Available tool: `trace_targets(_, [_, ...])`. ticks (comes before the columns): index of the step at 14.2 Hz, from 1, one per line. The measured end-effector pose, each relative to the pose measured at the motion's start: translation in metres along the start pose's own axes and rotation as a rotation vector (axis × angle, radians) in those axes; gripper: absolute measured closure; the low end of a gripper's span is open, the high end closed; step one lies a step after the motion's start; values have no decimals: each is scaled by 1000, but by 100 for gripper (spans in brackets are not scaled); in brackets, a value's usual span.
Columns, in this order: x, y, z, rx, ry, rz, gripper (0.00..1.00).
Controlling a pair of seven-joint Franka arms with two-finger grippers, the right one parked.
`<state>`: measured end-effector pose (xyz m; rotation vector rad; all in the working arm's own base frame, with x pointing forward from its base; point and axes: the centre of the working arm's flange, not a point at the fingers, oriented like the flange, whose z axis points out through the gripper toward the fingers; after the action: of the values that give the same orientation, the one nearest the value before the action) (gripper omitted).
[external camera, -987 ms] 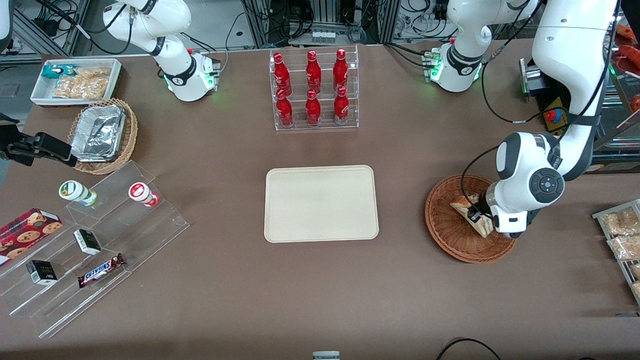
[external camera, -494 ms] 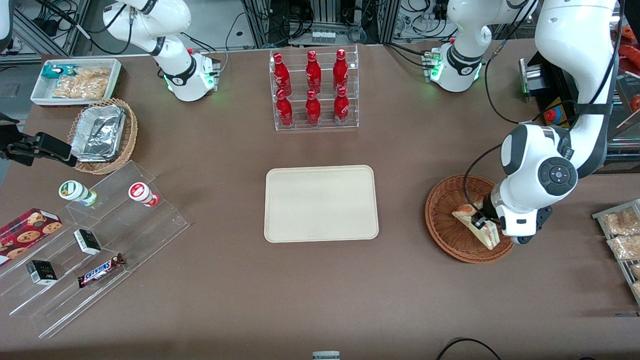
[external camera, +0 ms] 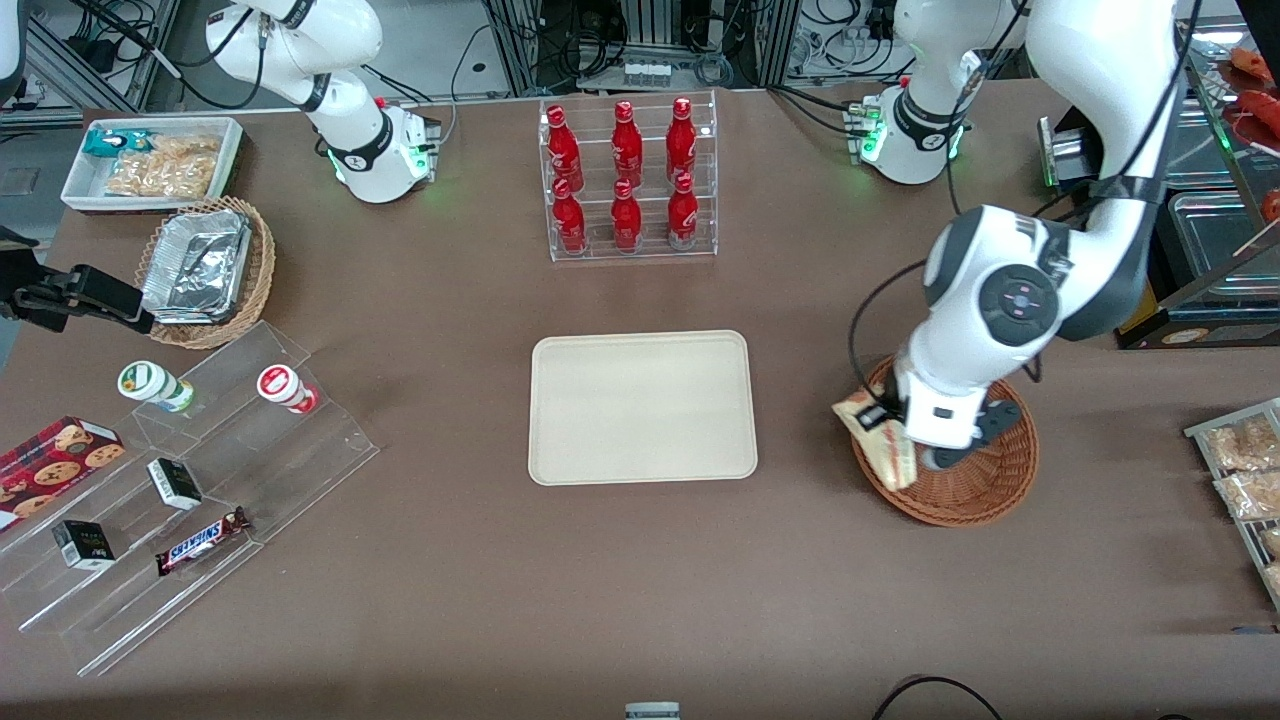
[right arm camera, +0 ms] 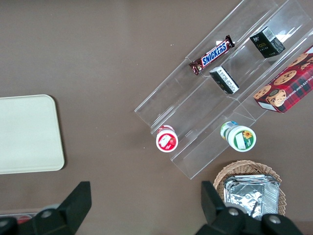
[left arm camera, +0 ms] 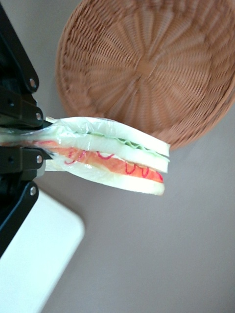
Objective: Place sandwich from basket to tray
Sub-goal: 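Lift the sandwich and carry it over the cream tray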
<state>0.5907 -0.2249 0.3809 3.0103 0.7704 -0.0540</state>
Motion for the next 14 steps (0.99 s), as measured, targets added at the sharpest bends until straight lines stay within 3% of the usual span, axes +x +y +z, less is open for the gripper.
trace_targets(3, [-56,47,6,-4,-15,124,85])
trace_targets(5, [-90,75,19,14,-8,193,85])
trace_targets(7, [-115,102,38,49,32,213,85])
trace_targets(9, [-137,132,65,81,95,200,85])
trace_targets(11, [-159,164,94,91,149,182,85])
trace_targets(14, [-186,195,114,76,156,196,86])
